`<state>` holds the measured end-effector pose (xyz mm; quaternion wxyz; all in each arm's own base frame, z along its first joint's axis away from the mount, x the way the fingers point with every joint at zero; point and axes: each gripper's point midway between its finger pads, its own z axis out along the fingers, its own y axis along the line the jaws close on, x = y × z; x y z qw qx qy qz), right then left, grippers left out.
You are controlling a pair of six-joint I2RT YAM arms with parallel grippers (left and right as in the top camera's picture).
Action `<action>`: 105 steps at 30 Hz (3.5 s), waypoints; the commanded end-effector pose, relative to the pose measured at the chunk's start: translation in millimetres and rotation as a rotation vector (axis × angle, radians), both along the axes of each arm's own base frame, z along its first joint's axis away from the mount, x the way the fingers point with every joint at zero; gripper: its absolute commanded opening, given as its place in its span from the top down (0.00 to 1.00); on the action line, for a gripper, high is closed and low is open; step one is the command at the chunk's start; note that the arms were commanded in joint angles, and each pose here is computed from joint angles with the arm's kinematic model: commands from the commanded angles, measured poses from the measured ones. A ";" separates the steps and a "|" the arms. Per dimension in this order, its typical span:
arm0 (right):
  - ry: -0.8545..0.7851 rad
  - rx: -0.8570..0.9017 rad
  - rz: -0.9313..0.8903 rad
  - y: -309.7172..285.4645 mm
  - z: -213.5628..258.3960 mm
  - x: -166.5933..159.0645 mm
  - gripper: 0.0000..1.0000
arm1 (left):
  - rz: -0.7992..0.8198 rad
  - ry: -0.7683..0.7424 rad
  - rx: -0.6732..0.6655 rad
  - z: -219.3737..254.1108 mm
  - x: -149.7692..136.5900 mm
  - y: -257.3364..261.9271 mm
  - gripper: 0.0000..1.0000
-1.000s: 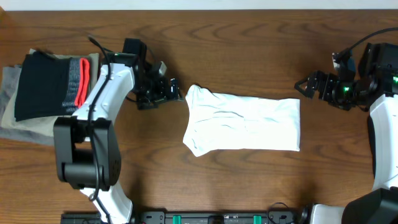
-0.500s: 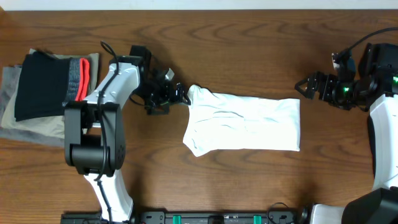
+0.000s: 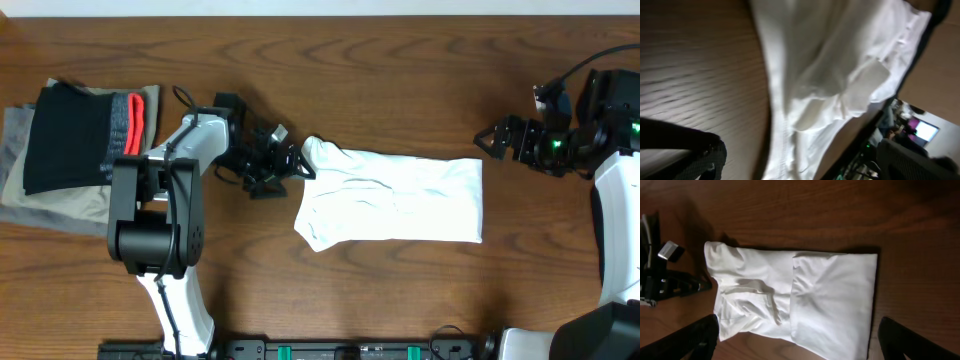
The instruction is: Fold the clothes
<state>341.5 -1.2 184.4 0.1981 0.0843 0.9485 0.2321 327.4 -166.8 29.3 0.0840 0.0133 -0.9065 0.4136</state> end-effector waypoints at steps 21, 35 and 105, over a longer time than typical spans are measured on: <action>0.012 0.000 0.020 2.7 -1.1 -4.8 0.01 | -0.117 0.016 0.000 -20.8 -32.8 -68.8 0.06; 0.026 0.005 0.020 3.6 -2.1 -7.9 0.01 | -0.072 0.025 0.092 -27.9 -26.4 -52.3 0.94; 0.055 0.003 0.028 4.7 -4.9 -14.5 0.02 | -0.186 -0.063 0.151 -10.0 -33.1 -11.2 0.12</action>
